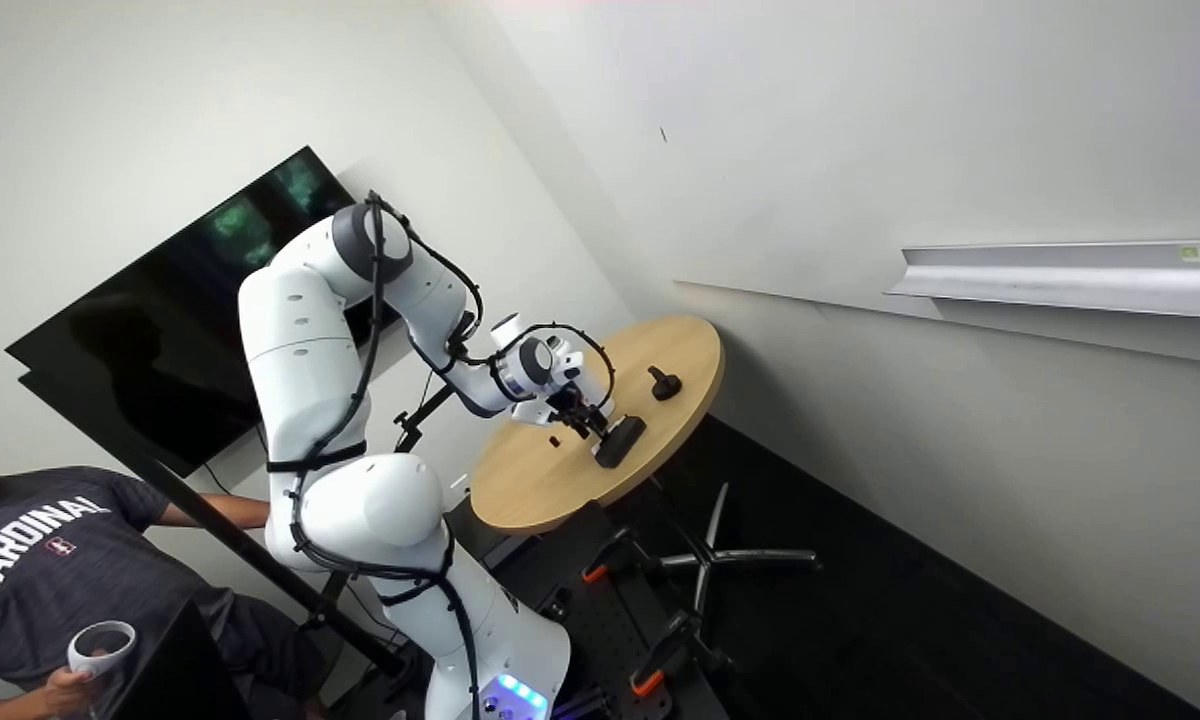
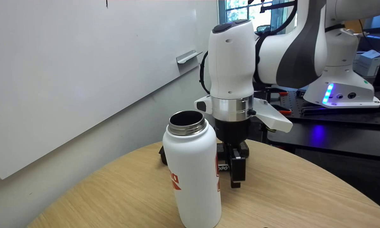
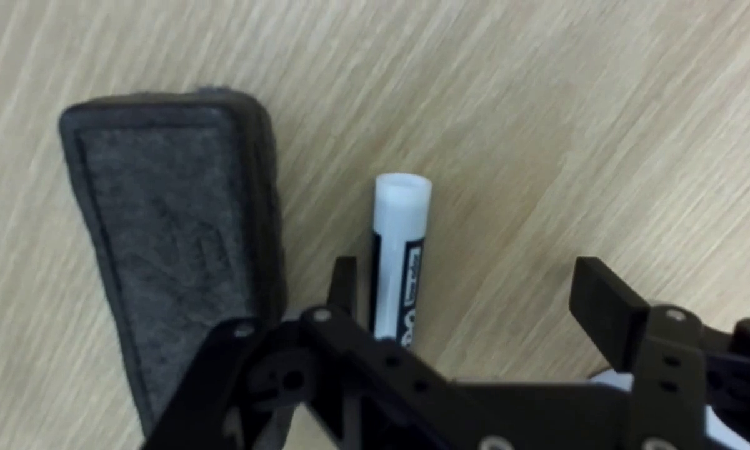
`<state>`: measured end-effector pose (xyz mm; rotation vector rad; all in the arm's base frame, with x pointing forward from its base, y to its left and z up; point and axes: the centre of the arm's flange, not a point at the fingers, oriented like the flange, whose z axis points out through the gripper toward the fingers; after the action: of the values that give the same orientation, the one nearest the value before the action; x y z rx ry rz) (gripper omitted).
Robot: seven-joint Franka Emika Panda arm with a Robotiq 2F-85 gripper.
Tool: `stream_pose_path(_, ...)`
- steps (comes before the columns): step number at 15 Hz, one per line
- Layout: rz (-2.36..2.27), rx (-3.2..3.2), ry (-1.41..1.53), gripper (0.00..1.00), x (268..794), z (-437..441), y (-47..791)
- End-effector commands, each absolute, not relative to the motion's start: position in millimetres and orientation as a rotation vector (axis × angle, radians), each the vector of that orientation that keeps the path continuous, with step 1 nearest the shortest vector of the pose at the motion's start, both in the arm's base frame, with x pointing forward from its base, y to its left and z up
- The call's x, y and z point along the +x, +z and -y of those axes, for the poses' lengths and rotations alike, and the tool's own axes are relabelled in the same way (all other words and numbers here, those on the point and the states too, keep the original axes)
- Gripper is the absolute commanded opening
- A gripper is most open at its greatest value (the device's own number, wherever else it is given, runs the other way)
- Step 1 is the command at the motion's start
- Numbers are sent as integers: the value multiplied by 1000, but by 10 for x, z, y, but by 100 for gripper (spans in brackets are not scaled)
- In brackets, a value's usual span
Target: Point the marker to the left
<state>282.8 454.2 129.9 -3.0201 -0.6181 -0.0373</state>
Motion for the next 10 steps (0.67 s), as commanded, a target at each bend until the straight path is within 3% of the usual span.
stream_pose_path(1, 593, -3011, -49, 71, 2873, -4535, 1270)
stream_pose_path(2, 588, -3013, -48, 60, 2879, -4527, 1266)
stream_pose_path(4, 579, -3020, -46, 53, 2884, -4520, 1264)
stream_pose_path(10, 563, -3029, -65, 7, 2903, -4499, 1303)
